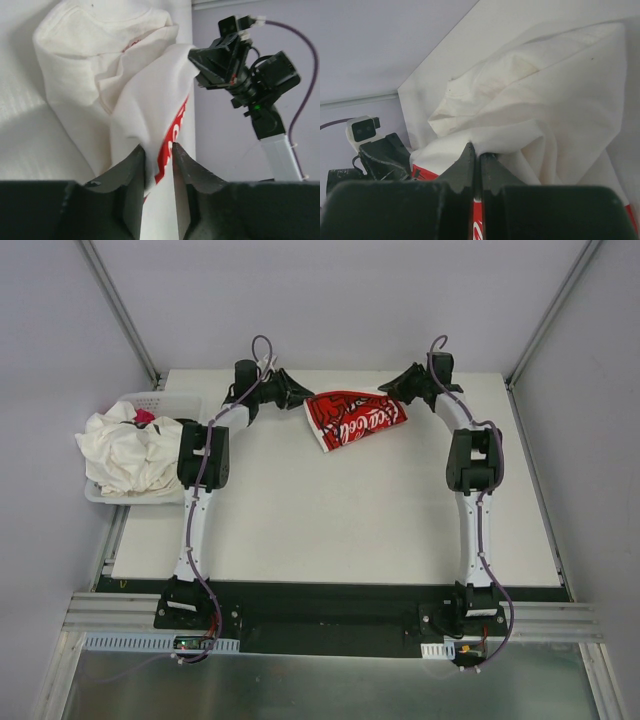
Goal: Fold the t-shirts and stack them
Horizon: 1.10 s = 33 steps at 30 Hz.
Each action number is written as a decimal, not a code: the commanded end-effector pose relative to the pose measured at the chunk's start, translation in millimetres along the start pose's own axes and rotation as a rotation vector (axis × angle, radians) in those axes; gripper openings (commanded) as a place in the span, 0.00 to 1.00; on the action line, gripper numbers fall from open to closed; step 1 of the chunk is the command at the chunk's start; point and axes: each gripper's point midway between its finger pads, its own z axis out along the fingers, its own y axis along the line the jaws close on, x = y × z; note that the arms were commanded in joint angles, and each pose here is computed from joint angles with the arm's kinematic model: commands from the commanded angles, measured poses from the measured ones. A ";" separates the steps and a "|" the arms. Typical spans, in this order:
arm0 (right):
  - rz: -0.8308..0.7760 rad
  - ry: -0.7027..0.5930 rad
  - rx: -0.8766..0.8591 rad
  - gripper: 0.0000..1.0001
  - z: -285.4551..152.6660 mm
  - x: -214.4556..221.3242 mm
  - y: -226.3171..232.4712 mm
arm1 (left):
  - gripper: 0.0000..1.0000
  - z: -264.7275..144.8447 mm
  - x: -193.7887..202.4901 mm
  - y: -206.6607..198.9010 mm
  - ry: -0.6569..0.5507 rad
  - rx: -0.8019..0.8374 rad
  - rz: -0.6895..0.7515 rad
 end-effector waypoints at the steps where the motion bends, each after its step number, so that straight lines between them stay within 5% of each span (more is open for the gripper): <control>1: -0.036 -0.095 -0.020 0.01 -10.1 -28.9 13.6 | 0.40 -11.2 -20.5 -22.5 -0.030 0.056 0.065; 4: -0.028 -0.105 -0.020 0.01 -8.3 -31.8 10.2 | 0.68 -13.3 -18.4 -22.5 -0.025 0.055 0.068; 7: -0.022 -0.116 -0.018 0.01 -6.8 -34.5 6.3 | 0.75 -16.3 -14.4 -24.3 -0.021 0.051 0.071; 15: 0.010 -0.128 0.005 0.01 -15.6 -34.2 -5.6 | 0.77 -31.1 -4.4 -40.8 -0.011 0.054 0.093; 33: 0.053 -0.078 0.105 0.01 -109.8 81.5 -51.3 | 0.78 -58.6 13.6 -93.3 0.010 0.112 0.164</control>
